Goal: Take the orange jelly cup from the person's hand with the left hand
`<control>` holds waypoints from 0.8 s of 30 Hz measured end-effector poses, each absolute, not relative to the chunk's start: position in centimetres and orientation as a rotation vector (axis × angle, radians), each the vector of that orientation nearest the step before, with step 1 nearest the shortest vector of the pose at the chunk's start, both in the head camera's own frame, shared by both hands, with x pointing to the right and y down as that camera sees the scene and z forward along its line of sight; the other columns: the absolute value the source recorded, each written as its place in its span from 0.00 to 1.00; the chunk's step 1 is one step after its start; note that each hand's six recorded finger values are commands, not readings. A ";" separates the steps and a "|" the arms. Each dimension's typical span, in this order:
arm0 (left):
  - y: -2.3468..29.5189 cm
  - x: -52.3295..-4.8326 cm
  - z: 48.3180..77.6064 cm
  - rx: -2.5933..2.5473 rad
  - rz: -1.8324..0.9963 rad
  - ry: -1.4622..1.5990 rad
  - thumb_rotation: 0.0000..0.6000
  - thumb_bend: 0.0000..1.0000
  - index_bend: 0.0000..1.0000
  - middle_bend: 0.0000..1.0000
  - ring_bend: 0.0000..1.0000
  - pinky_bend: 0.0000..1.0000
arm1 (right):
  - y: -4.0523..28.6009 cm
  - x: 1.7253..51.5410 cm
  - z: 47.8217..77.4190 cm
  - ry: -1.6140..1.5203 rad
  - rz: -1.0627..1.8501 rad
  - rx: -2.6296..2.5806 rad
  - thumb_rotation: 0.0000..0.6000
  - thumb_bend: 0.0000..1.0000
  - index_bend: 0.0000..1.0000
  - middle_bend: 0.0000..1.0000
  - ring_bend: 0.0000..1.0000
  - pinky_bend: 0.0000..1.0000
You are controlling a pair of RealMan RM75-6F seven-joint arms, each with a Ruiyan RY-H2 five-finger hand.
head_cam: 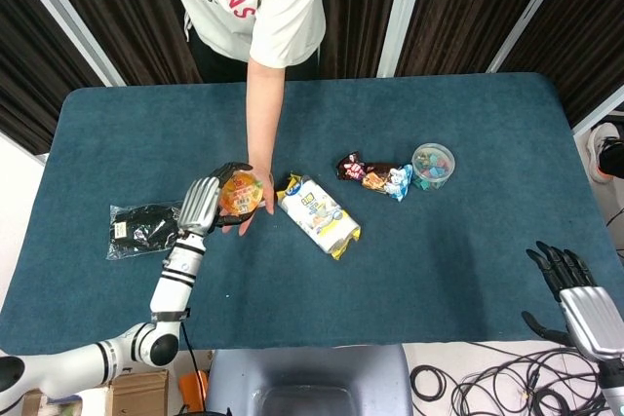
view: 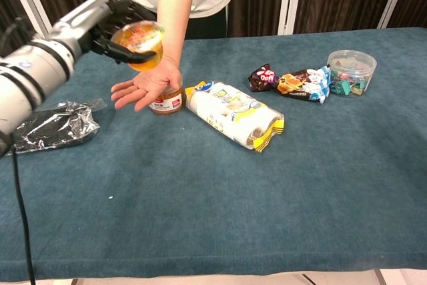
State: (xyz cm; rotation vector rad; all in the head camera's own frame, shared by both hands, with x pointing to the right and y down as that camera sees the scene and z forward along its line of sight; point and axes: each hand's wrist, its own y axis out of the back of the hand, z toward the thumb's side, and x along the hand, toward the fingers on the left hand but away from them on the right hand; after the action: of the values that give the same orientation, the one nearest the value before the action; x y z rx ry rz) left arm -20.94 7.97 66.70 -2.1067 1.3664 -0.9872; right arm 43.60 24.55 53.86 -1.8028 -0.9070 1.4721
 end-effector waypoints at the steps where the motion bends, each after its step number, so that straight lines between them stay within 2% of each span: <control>1: 8.3 -21.2 65.9 -2.106 -0.974 1.361 1.00 0.32 0.57 0.59 0.54 0.65 | 24.6 43.5 53.9 -0.906 1.471 -1.803 1.00 0.21 0.00 0.00 0.00 0.00; 6: 11.3 -23.4 62.8 -2.135 -0.982 1.313 1.00 0.32 0.56 0.58 0.52 0.63 | 24.6 43.1 54.0 -0.896 1.463 -1.808 1.00 0.21 0.00 0.00 0.00 0.00; 11: 17.4 -27.0 61.5 -2.159 -1.118 1.200 1.00 0.31 0.56 0.56 0.51 0.57 | 24.8 42.3 54.6 -0.868 1.459 -1.825 1.00 0.21 0.00 0.00 0.00 0.00; 17: 21.9 -29.4 64.8 -2.148 -1.245 1.147 1.00 0.31 0.53 0.52 0.46 0.47 | 24.8 41.5 54.9 -0.846 1.444 -1.852 1.00 0.21 0.00 0.00 0.00 0.00; 21: 24.3 -31.2 68.2 -2.134 -1.317 1.115 1.00 0.31 0.45 0.40 0.27 0.27 | 24.6 42.0 54.7 -0.867 1.454 -1.844 1.00 0.21 0.00 0.00 0.00 0.00; 24: 25.4 -31.6 70.1 -2.133 -1.343 1.103 1.00 0.31 0.39 0.31 0.15 0.16 | 24.6 42.2 54.5 -0.872 1.451 -1.844 1.00 0.21 0.00 0.00 0.00 0.00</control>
State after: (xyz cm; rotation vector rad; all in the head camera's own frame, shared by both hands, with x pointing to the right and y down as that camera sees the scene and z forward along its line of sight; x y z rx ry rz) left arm -31.64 25.42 70.12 -2.1334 1.1029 -1.3429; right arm 42.18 24.61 54.49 -1.8439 -0.8719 1.4513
